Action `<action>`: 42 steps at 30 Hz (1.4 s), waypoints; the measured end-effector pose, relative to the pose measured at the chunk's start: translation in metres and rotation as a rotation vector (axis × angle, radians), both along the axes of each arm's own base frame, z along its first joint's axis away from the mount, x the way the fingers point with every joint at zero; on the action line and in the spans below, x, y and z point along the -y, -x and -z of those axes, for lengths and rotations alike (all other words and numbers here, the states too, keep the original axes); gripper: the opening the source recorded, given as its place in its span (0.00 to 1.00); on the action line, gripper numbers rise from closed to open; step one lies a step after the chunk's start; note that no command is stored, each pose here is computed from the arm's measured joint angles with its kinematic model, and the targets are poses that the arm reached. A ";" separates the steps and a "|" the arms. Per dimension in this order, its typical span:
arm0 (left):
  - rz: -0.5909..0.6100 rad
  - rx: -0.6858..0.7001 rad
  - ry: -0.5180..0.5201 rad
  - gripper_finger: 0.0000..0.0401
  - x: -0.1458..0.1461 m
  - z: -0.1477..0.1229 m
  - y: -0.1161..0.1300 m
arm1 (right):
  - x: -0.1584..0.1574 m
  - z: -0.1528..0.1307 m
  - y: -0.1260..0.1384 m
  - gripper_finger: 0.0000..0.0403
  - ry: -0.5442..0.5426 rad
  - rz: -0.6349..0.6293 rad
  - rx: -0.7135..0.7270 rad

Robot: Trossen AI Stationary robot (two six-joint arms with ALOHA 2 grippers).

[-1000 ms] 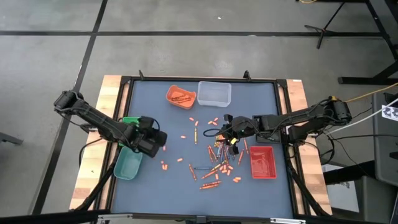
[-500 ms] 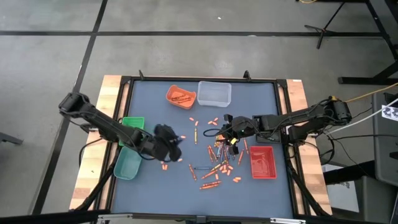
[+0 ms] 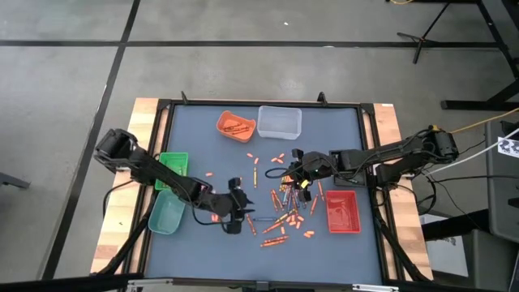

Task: Sort crayons
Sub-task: Put the red crayon into the orange bin

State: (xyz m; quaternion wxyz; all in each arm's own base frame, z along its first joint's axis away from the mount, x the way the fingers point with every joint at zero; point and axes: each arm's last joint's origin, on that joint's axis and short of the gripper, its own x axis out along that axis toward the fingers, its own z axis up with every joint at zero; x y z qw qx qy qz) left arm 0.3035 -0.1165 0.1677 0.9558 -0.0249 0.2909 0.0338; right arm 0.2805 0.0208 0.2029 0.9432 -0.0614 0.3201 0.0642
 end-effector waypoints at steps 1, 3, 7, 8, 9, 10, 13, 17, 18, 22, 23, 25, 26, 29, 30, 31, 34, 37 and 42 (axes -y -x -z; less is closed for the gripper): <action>0.006 -0.013 0.000 0.25 0.001 0.004 -0.001 | 0.000 0.000 0.000 0.32 0.000 0.000 0.000; 0.026 -0.037 0.006 0.25 0.002 0.010 -0.002 | 0.000 0.000 0.000 0.32 0.000 0.000 0.000; 0.051 -0.075 0.012 0.25 0.003 0.020 -0.003 | 0.000 0.000 0.000 0.32 0.000 0.000 0.000; 0.059 -0.083 0.016 0.25 0.004 0.022 -0.003 | 0.000 0.000 0.000 0.32 0.000 0.000 0.000; 0.067 -0.091 0.020 0.25 0.004 0.024 -0.003 | 0.000 0.000 0.000 0.32 0.000 0.000 0.000; 0.073 -0.098 0.023 0.25 0.004 0.026 -0.004 | 0.000 0.000 0.000 0.32 0.000 0.000 -0.001; 0.089 -0.124 0.028 0.25 0.005 0.033 -0.004 | 0.000 0.000 0.000 0.32 0.000 0.001 -0.001; 0.103 -0.154 0.030 0.25 0.006 0.042 -0.005 | 0.000 0.000 0.000 0.32 0.000 0.001 -0.003; 0.105 -0.162 0.028 0.25 0.006 0.044 -0.005 | 0.000 0.000 0.000 0.32 0.000 0.001 -0.004; 0.115 -0.170 0.018 0.25 0.006 0.046 -0.005 | 0.000 0.000 0.000 0.32 0.000 0.000 -0.005; 0.128 -0.169 0.007 0.25 0.006 0.046 -0.005 | 0.000 0.000 0.000 0.32 0.000 0.001 -0.005; 0.156 -0.172 -0.019 0.25 0.007 0.046 -0.005 | 0.000 0.000 0.000 0.32 0.000 0.000 -0.005; 0.168 -0.173 -0.018 0.25 0.007 0.046 -0.005 | 0.000 0.000 0.000 0.32 0.000 0.000 -0.005; 0.181 -0.177 -0.011 0.25 0.007 0.046 -0.005 | 0.000 0.000 0.000 0.32 0.000 0.000 -0.005; 0.181 -0.177 -0.012 0.25 0.007 0.046 -0.005 | 0.000 0.000 0.000 0.32 0.000 0.000 -0.005; 0.180 -0.177 -0.012 0.25 0.007 0.046 -0.005 | 0.000 0.000 0.000 0.32 0.000 0.000 -0.005; 0.184 -0.178 -0.009 0.25 0.007 0.046 -0.005 | 0.000 0.000 0.000 0.32 0.000 0.000 -0.005; 0.189 -0.180 -0.005 0.25 0.008 0.046 -0.005 | 0.000 0.000 0.000 0.32 0.000 0.000 -0.005; 0.189 -0.180 -0.005 0.25 0.008 0.046 -0.005 | 0.000 0.000 0.000 0.32 0.000 0.000 -0.005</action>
